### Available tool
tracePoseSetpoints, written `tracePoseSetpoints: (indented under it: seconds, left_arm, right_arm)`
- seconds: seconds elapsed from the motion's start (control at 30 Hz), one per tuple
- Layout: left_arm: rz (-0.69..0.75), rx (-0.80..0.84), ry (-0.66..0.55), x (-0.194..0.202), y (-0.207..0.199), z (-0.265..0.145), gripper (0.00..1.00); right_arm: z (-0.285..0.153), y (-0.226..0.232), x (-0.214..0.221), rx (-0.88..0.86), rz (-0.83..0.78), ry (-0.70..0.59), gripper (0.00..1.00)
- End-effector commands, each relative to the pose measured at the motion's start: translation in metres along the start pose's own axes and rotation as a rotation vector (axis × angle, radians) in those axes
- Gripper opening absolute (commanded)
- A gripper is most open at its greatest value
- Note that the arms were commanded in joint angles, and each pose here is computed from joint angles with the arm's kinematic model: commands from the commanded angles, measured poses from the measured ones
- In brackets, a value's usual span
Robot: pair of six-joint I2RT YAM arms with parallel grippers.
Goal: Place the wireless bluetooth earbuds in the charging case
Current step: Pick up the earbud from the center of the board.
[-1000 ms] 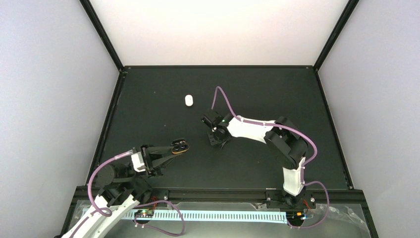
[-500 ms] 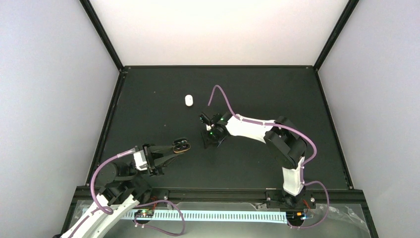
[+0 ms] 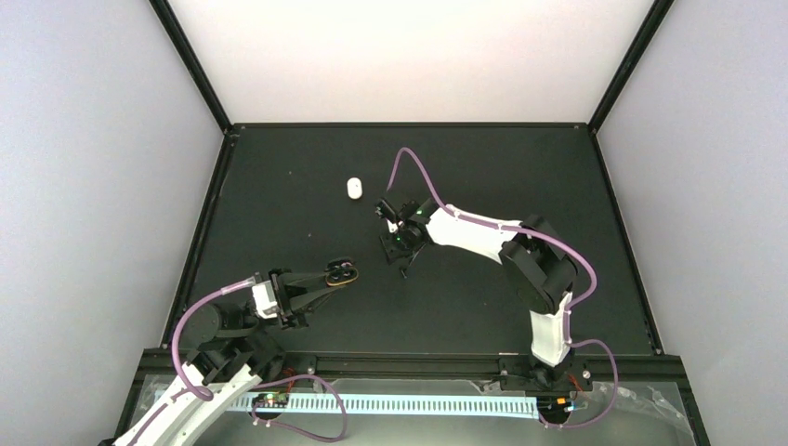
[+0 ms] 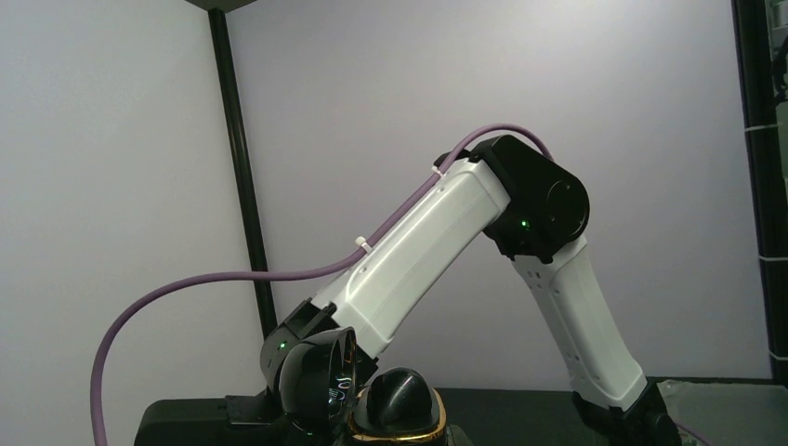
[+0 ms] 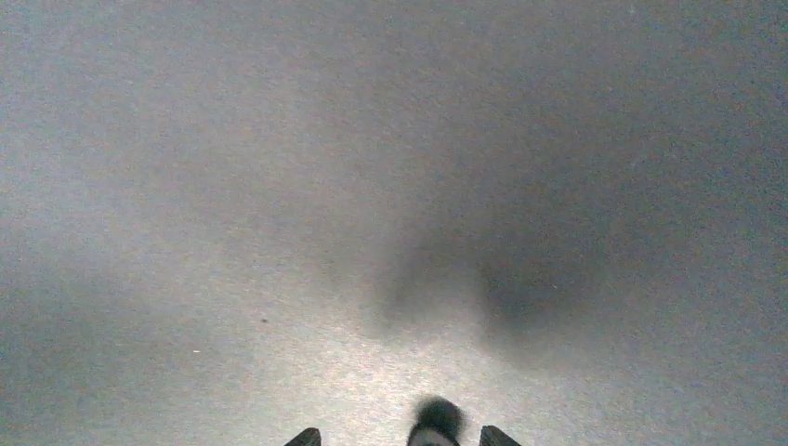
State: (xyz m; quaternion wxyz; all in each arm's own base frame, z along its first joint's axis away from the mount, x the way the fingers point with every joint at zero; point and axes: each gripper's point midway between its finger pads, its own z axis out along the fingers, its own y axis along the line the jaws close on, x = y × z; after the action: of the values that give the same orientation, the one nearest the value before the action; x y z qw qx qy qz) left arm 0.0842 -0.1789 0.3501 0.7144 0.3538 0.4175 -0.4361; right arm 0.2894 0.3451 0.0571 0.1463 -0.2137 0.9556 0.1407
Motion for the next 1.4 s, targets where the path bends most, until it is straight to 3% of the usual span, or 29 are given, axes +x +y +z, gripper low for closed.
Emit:
tracePoseSetpoints:
  seconds: [0.0,1.37]
  left_arm:
    - [0.013,-0.005,-0.007,-0.008,0.001,0.002,0.02]
    - [0.024,0.009,-0.029,-0.014,-0.003,-0.001,0.02]
  right_arm:
    - [0.008,-0.019,0.008,0.093,-0.017,0.032,0.43]
    - [0.037,-0.026,0.049,0.261,-0.063,0.134,0.32]
